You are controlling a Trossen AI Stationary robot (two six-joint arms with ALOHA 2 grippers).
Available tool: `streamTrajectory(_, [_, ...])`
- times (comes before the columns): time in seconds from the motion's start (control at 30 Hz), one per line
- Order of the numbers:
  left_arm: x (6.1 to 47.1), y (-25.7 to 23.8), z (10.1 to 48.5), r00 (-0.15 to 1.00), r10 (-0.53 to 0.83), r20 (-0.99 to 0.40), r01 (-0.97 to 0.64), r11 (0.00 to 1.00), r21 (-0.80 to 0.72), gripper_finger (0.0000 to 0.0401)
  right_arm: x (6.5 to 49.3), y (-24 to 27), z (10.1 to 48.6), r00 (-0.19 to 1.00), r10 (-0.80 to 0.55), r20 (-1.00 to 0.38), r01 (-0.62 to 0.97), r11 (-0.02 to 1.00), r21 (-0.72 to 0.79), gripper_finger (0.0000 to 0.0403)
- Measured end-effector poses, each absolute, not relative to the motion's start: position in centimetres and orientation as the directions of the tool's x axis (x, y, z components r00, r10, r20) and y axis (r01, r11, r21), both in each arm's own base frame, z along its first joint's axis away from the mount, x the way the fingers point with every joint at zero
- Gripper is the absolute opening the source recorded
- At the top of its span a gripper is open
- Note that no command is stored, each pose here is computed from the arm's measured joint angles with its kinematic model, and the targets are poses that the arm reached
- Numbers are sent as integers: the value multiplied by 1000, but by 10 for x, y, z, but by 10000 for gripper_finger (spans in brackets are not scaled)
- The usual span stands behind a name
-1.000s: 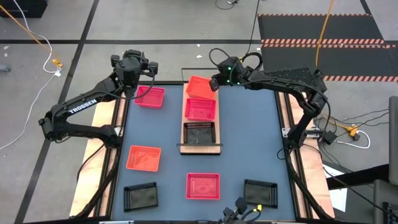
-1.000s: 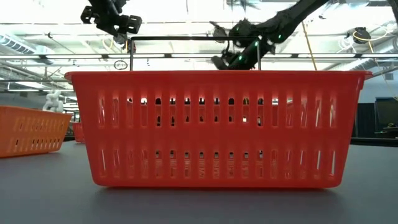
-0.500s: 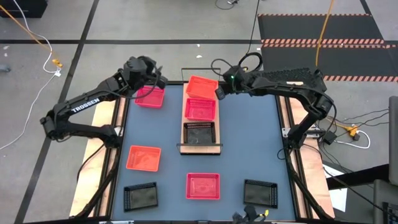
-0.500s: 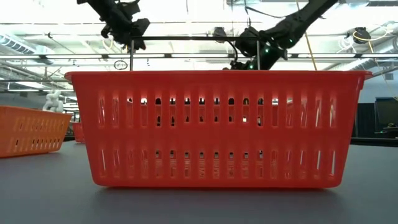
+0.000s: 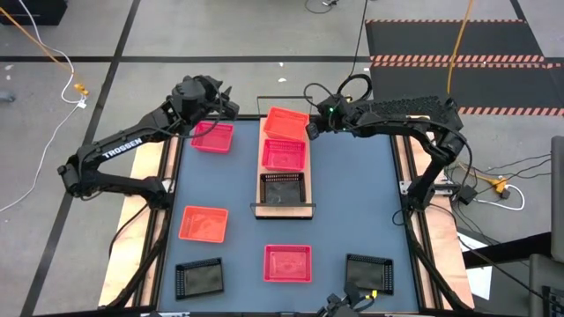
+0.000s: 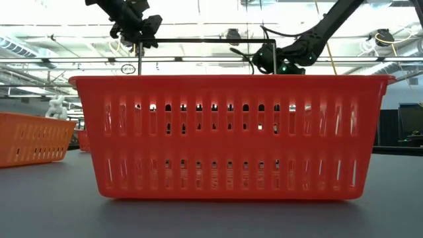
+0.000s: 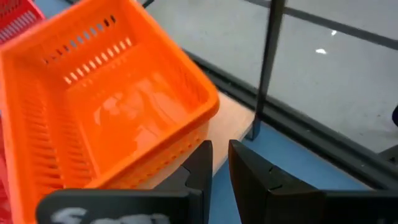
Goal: Stack baskets on shelf by color
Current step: Stack the top orange bin on the orange bin on the shelf, then stack the top red bin on the red bin on the shelf
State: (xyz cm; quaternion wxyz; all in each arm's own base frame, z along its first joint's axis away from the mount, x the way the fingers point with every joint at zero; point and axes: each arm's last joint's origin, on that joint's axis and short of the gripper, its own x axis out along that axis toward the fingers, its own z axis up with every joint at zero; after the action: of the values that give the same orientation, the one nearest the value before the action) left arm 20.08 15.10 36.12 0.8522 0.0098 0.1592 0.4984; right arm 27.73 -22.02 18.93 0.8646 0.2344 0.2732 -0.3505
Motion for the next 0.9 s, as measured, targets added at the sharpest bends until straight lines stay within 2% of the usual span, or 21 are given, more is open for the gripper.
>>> streamTrajectory(0.13, [201,151,361,453,851,-265,-844,505,181,157,278,-221,187,604,-479,-637,733,647,209,44])
streamTrajectory(0.37, [201,151,361,453,852,-263,-844,505,182,157,283,-225,195,667,-496,-557,697,679,231,44])
streamTrajectory(0.73, [201,151,361,454,852,-262,-842,506,186,157,282,-224,197,667,-500,-553,676,718,167,44])
streamTrajectory(0.9, [201,151,361,453,851,-265,-833,510,214,157,262,-209,227,641,-485,-595,673,728,131,45])
